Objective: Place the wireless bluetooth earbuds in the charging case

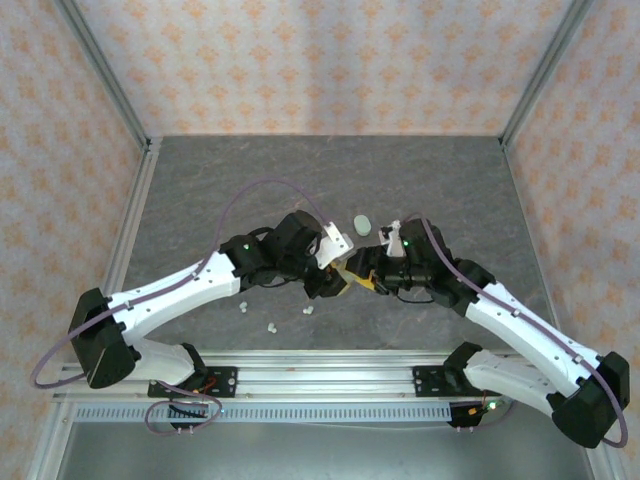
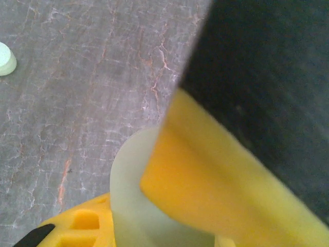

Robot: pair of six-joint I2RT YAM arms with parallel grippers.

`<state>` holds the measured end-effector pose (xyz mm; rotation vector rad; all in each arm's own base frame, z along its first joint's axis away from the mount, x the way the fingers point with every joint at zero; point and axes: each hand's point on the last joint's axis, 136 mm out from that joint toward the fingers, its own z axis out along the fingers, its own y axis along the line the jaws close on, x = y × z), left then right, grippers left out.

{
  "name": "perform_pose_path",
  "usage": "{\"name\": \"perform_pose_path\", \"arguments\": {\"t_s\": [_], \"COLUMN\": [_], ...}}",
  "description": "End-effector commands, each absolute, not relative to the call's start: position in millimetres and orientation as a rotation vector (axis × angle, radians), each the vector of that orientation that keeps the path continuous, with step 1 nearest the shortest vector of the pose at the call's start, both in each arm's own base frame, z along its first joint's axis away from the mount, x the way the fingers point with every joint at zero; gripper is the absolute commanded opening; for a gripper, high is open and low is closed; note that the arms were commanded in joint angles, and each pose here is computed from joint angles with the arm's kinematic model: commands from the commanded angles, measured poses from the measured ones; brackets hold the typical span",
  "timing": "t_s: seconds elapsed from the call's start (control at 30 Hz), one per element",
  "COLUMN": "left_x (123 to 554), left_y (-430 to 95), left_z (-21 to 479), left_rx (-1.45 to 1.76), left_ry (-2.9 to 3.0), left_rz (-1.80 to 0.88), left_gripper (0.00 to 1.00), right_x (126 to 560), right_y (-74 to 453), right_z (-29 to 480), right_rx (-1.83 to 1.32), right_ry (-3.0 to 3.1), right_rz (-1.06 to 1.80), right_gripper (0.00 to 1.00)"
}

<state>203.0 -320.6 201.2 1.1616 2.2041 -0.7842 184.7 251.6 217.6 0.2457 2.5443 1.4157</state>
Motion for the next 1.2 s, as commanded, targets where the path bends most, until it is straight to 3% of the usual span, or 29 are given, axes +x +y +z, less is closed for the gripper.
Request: {"name": "perform_pose_path", "arguments": {"t_s": [0.0,0.1,0.2,0.27,0.5,0.63,0.8,0.97,1.17], "left_x": [196.1,193.8,193.6,193.3,198.1,216.7,244.0,253.9,259.8], "left_y": [-318.7,-319.1,-318.7,-320.1,-318.3,-311.4,-294.4,-268.9,-247.7], "left_z": [221.5,223.1,225.2,228.6,233.7,243.6,279.5,330.3,364.3], "left_rx": [1.159,1.181,1.208,1.222,1.23,1.115,0.91,0.826,0.698], "left_ry": [2.175,2.17,2.166,2.153,2.145,2.151,2.125,1.973,1.822], "left_rz": [-0.836,-0.84,-0.829,-0.833,-0.791,-0.694,-0.604,-0.545,-0.681], "left_gripper": [0.24,0.25,0.25,0.26,0.29,0.47,0.57,0.57,0.65], "right_x": [185.7,184.5,182.9,181.9,182.2,189.8,202.6,217.8,237.9], "right_y": [258.1,261.2,262.3,262.0,265.4,264.3,264.7,266.6,274.0], "right_z": [228.3,233.7,234.0,230.2,229.7,238.6,268.2,298.9,317.5], "right_rx": [0.223,0.203,0.188,0.187,0.216,0.347,0.469,0.532,0.585], "right_ry": [2.487,2.471,2.485,2.506,2.52,2.496,2.423,2.358,2.31], "right_rz": [1.486,1.521,1.522,1.509,1.538,1.555,1.6,1.662,1.751], "right_gripper": [0.42,0.39,0.47,0.47,0.2,0.13,0.12,0.16,0.14]}}
